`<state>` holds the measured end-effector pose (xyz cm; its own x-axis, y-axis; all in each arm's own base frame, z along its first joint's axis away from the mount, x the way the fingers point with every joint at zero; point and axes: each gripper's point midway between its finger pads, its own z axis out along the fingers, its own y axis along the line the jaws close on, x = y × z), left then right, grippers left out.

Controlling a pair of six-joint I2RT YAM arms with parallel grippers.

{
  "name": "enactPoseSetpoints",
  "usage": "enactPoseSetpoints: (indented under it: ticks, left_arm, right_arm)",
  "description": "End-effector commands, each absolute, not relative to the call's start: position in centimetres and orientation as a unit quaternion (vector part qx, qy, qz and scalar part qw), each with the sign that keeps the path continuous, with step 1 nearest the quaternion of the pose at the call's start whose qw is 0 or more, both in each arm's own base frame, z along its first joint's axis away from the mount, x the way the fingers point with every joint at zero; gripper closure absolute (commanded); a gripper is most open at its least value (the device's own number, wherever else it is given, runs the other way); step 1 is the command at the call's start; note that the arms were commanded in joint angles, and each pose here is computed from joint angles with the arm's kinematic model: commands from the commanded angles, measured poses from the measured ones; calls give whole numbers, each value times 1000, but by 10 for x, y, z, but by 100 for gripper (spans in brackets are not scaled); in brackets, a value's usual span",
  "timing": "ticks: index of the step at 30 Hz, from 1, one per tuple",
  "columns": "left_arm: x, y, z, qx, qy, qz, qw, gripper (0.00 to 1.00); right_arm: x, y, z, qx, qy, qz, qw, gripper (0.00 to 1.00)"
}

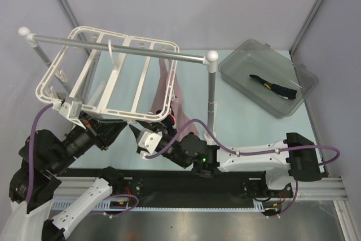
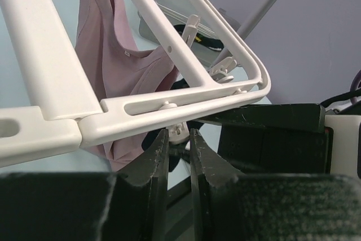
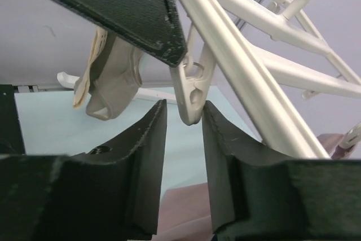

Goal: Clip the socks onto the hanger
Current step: Open the clamp at the hanger.

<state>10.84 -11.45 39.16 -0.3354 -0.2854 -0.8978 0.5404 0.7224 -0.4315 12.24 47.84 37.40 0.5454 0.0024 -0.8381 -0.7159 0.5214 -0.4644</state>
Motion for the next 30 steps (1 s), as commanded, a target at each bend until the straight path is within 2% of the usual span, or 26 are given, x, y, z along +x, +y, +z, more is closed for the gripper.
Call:
enactPoseSetpoints:
  ticks: [1,6,9,11,13,16,20,30]
  left_arm:
    - [102,-111,406,97,716,-367,586,78]
    - [102,-110,404,95,717,-364,586,79]
    - [101,-109,403,93,718,-363,587,78]
    - [99,-109,403,93,716,-365,587,61]
    - [96,-106,406,91,710,-368,593,38]
    - [89,-99,409,88,701,-368,604,27]
    - [74,-94,415,85,681,-387,616,23]
    - [56,-90,418,56,650,-435,621,25]
  right_arm:
    - [120,479,412,-384,396,275,787,66]
    - [115,482,413,-385,399,293,779,76]
    - [114,484,411,-388,406,301,771,85]
    - [113,484,409,-388,418,310,761,94]
    - [111,485,407,-392,427,318,750,100]
    - [105,484,406,-392,444,347,727,100]
    - [96,480,415,-384,464,393,695,100]
    - [96,463,430,-299,566,564,522,100]
